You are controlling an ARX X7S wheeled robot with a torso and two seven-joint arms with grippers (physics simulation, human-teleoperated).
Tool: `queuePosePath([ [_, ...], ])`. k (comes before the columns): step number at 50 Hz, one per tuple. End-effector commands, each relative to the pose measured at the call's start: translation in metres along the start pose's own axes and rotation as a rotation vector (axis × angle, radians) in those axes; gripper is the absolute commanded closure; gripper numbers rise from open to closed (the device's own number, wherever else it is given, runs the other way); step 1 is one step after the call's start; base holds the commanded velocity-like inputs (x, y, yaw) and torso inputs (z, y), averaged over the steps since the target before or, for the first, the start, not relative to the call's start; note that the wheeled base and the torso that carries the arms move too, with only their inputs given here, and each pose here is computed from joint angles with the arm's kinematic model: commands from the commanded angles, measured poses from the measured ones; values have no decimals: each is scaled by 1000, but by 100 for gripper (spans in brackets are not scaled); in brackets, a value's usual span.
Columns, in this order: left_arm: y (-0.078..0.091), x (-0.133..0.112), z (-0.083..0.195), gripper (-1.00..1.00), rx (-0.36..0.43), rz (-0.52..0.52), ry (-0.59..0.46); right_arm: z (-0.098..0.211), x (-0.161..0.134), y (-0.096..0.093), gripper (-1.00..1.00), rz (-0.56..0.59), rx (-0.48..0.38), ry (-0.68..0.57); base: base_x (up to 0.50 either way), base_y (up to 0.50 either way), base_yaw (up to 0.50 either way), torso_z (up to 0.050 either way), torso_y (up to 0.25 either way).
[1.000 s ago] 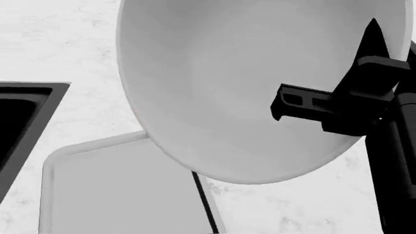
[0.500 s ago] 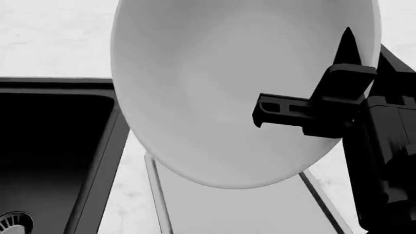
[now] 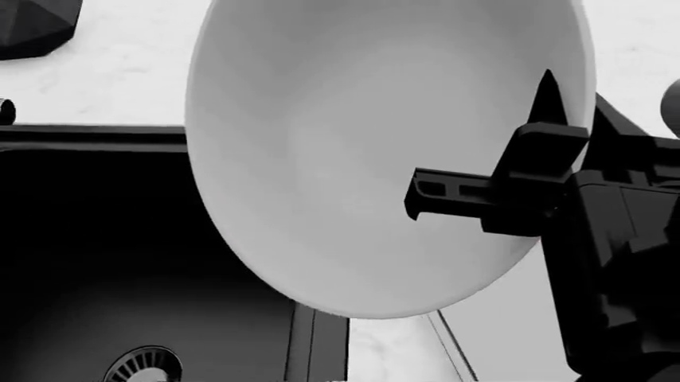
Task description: Move the fresh-baked cupcake off the tray onto the counter, and place the bowl used for mixing into the sink.
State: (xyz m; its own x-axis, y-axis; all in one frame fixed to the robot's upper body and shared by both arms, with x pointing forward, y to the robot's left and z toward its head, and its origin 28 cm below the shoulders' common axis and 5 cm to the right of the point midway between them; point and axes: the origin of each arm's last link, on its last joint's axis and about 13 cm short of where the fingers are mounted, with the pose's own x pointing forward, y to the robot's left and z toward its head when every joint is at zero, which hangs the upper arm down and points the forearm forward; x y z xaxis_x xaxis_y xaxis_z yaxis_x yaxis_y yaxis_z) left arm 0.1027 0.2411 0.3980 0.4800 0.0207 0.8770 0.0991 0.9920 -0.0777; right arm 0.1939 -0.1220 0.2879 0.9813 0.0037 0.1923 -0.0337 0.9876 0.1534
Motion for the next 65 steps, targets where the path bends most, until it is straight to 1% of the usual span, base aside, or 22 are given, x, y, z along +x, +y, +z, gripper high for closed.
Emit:
queuePosePath([
  [1, 0, 0, -1, -100, 0, -1, -1, -2, 3, -1, 100, -37, 4, 0, 39, 500, 0, 0, 0],
  [14, 1, -1, -1, -100, -2, -1, -3, -7, 5, -4, 100, -43, 11, 15, 85, 500, 0, 0, 0],
  [32, 1, -1, -1, -100, -2, -6, -4, -11, 5, -6, 100, -61, 17, 26, 306, 492, 0, 0, 2],
  [35, 0, -1, -1, -100, 0, -6, -3, -16, 7, -9, 100, -75, 12, 54, 316, 499, 0, 0, 0],
  [37, 1, 0, -2, -100, -3, -4, 0, -18, 8, -10, 100, -83, 39, 60, 315, 498, 0, 0, 0],
  [38, 1, 0, -2, -100, -3, 0, 2, -20, 9, -12, 100, -85, 38, 78, 316, 498, 0, 0, 0],
  [39, 1, -1, -1, -100, -3, 0, 1, -22, 9, -11, 100, -74, 18, 90, 320, 498, 0, 0, 0],
  [40, 1, -1, -1, -100, -4, -1, 1, -24, 10, -11, 100, -83, 36, 102, 316, 404, 0, 0, 0],
  [41, 1, -1, -1, -100, -4, -3, 0, -28, 10, -10, 100, -53, 35, 164, 0, 0, 0, 0, 0],
  [42, 1, -1, -1, -100, -4, -3, 0, -30, 11, -9, 100, -53, 44, 165, 0, 0, 0, 0, 0],
  [43, 1, -1, -1, -100, -4, -3, -1, -34, 12, -8, 100, -37, 56, 192, 0, 0, 0, 0, 0],
  [44, 0, -1, -1, -100, -3, -5, -1, -36, 14, -7, 100, -9, 99, 199, 0, 0, 0, 0, 0],
  [45, 0, -1, -1, -100, -3, -6, -1, -37, 15, -7, 100, -12, 100, 208, 0, 0, 0, 0, 0],
  [46, 0, -1, -1, -100, -3, -8, -1, -42, 19, -7, 100, -11, 83, 225, 0, 0, 0, 0, 0],
  [47, 1, -1, -1, -100, -4, -9, -1, -46, 22, -8, 100, -8, 129, 255, 0, 0, 0, 0, 0],
  [48, 1, -2, -1, -100, -5, -6, -3, -52, 25, -8, 100, -3, 124, 278, 0, 0, 0, 0, 0],
  [54, 2, -2, -1, -100, -5, -5, -4, -70, 34, -7, 100, 33, 239, 372, 0, 0, 0, 0, 0],
  [57, 1, -2, -1, -100, -6, -6, -4, -78, 41, -7, 100, 49, 315, 410, 0, 0, 0, 0, 0],
  [58, 1, -2, -1, -100, -4, -6, -4, -81, 43, -6, 100, 53, 318, 437, 0, 0, 0, 0, 0],
  [61, 1, -2, -1, -100, -6, -6, -5, -89, 50, -6, 100, 66, 362, 489, 0, 0, 0, 0, 0],
  [65, 2, -3, -2, -100, -6, -6, -6, -101, 58, -2, 100, 78, 374, 548, 0, 0, 0, 0, 0],
])
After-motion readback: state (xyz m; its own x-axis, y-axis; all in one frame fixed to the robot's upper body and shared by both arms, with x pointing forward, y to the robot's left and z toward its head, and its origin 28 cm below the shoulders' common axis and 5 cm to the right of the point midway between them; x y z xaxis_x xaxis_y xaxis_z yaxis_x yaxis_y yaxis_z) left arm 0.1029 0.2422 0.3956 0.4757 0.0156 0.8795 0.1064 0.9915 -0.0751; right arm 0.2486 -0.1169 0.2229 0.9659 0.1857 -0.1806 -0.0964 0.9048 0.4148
